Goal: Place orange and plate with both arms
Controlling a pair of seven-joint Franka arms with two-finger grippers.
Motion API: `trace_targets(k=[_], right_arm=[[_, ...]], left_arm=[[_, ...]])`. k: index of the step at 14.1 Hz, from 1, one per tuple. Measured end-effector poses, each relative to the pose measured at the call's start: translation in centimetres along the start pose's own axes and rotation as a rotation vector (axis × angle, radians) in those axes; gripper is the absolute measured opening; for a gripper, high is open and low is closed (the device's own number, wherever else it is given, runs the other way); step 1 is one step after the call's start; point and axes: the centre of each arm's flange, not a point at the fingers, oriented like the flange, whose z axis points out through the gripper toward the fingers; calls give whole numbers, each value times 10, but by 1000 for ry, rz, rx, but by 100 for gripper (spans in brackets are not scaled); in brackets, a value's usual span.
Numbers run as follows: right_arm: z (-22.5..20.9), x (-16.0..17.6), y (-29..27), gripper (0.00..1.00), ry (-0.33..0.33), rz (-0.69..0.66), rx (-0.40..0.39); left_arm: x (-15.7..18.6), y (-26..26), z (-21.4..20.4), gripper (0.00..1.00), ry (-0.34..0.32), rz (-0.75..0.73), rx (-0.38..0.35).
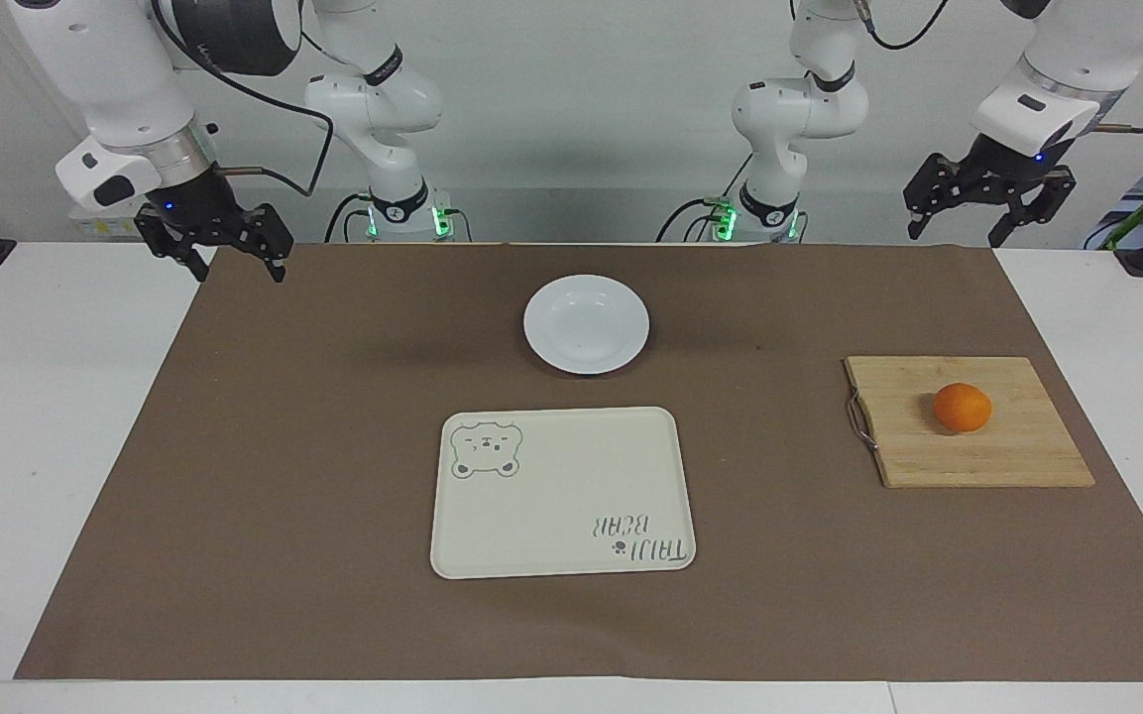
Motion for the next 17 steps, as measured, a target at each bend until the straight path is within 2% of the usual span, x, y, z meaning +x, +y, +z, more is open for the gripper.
trace_targets(k=[6, 13, 17], right_arm=[[0, 0, 0, 100, 0, 0, 0], [0, 0, 0, 100, 0, 0, 0], [0, 0, 0, 100, 0, 0, 0]], left_arm=[[1, -40, 15, 100, 30, 30, 7], [8, -100, 108, 100, 67, 77, -11], [19, -130, 162, 100, 66, 109, -10]])
